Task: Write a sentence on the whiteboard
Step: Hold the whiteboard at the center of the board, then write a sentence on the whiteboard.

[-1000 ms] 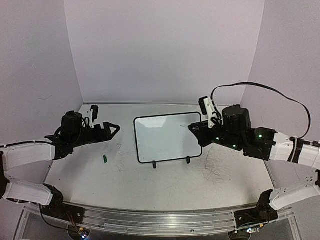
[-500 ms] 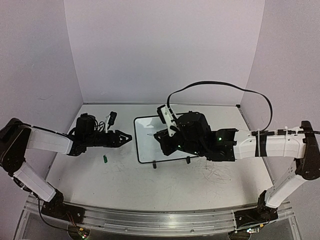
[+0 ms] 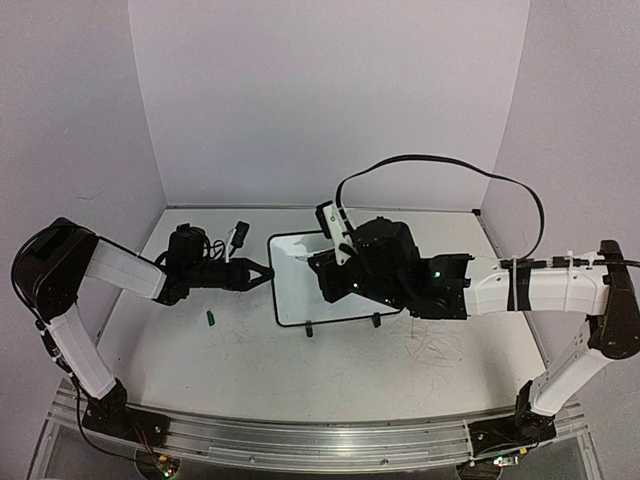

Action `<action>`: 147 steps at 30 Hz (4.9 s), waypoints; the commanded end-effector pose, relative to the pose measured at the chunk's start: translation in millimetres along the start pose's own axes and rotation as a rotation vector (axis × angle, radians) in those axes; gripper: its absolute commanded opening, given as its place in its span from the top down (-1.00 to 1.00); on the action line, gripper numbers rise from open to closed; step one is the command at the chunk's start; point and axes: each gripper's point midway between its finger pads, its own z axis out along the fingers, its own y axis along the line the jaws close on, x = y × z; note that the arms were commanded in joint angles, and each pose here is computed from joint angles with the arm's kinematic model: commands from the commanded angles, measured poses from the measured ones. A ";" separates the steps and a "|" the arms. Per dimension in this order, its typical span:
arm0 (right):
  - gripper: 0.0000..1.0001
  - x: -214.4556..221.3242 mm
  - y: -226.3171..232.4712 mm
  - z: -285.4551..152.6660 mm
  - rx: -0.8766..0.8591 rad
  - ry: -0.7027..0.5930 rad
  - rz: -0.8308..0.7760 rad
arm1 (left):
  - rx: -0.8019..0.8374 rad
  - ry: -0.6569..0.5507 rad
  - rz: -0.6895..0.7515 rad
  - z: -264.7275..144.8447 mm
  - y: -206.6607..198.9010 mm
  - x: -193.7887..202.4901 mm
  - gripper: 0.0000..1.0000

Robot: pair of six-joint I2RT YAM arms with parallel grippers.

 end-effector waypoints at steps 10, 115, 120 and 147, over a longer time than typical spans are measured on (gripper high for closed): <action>1.00 -26.4 5.0 5.4 -0.001 -0.068 0.024 | 0.170 -0.028 0.141 19.5 -29.2 -12.2 0.80; 1.00 2.9 -44.0 72.0 0.268 -0.016 0.057 | 0.197 0.023 0.170 33.0 -35.4 10.3 1.00; 1.00 2.4 -49.8 68.6 0.286 -0.019 0.064 | 0.197 0.024 0.170 33.2 -35.7 10.7 1.00; 1.00 -13.9 -24.5 47.5 0.141 -0.086 0.033 | 0.198 0.025 0.172 34.1 -35.6 11.3 1.00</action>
